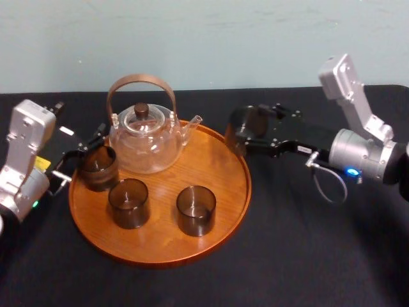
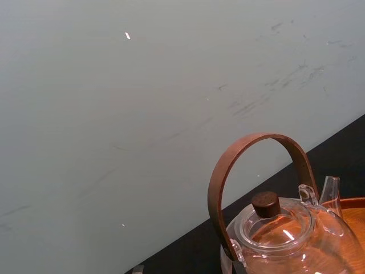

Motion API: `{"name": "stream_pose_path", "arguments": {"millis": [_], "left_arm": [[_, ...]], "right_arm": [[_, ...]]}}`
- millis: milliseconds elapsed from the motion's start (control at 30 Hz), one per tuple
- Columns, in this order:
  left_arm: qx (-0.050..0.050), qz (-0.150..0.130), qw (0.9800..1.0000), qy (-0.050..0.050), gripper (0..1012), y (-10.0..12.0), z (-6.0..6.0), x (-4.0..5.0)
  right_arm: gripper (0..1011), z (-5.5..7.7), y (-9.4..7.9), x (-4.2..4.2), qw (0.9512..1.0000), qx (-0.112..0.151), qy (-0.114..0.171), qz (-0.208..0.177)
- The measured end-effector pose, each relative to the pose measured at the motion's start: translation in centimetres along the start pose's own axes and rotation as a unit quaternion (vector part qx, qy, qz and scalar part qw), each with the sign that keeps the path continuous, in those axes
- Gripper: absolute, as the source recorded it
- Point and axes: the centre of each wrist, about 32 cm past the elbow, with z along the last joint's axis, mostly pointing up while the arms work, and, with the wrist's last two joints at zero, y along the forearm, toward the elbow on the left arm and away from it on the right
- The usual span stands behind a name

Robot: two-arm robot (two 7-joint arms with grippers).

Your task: Pick up the glass from the table and place it on the tray.

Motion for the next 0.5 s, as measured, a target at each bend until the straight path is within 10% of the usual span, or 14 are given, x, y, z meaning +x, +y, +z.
{"name": "stream_pose_path", "arguments": {"millis": [500], "left_arm": [[0.0,0.0,1.0,0.0,1001,0.0,0.0,0.0]], "right_arm": [[890,-0.4,3.2,-0.82,0.9983,0.0,-0.009,0.058]]}}
